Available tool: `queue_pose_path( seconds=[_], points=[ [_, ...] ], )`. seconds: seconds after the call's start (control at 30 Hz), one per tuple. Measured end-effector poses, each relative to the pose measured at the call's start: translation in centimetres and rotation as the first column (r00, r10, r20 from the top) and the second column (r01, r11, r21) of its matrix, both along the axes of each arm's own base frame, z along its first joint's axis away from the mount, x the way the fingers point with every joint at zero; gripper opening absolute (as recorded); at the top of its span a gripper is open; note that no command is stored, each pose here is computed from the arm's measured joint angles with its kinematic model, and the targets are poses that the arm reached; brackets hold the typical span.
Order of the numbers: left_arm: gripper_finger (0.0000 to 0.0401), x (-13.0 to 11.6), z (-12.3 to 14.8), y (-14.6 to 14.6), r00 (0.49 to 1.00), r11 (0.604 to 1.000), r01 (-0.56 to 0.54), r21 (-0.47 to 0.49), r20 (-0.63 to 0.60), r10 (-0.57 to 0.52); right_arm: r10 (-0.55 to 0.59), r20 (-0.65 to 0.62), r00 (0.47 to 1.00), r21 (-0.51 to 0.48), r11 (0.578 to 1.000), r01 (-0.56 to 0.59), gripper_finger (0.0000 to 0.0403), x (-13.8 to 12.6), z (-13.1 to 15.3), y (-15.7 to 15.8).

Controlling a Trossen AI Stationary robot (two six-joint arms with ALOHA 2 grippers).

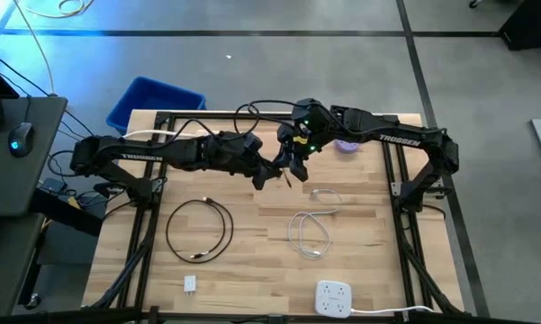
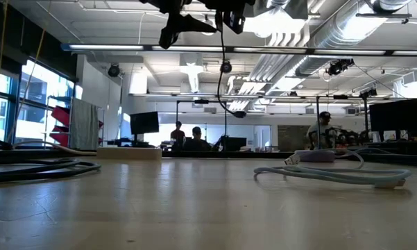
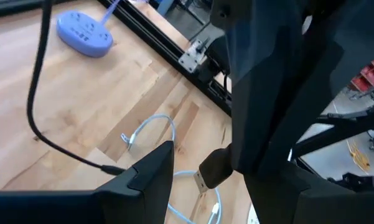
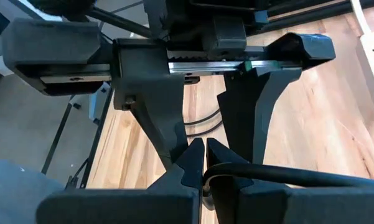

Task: Insert USB
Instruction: Insert the top black charger cable into the top white outlet extension

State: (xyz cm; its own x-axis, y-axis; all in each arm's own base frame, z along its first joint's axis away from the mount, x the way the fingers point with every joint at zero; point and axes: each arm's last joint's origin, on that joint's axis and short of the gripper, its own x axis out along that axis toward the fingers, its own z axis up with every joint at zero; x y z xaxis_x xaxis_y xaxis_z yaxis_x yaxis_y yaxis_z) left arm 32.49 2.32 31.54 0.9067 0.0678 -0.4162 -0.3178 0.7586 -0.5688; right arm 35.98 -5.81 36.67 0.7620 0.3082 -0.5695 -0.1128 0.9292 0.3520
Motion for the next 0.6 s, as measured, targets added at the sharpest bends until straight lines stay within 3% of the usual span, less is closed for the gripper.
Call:
queue_pose_path(
  seconds=[0.47, 0.6],
  points=[
    [0.0019, 0.03, -0.19, 0.3, 1.0, 1.0, 0.016, -0.013, -0.011, -0.016, -0.007, -0.026, 1.0, 0.0, 1.0, 0.007, 0.0, -0.05, -0.33, -0.04],
    [0.0006, 0.04, -0.2, 0.19, 1.0, 1.0, 0.008, -0.007, -0.012, -0.008, -0.037, -0.034, 0.999, -0.012, 0.999, 0.036, 0.0, -0.04, -0.37, -0.12]
  ],
)
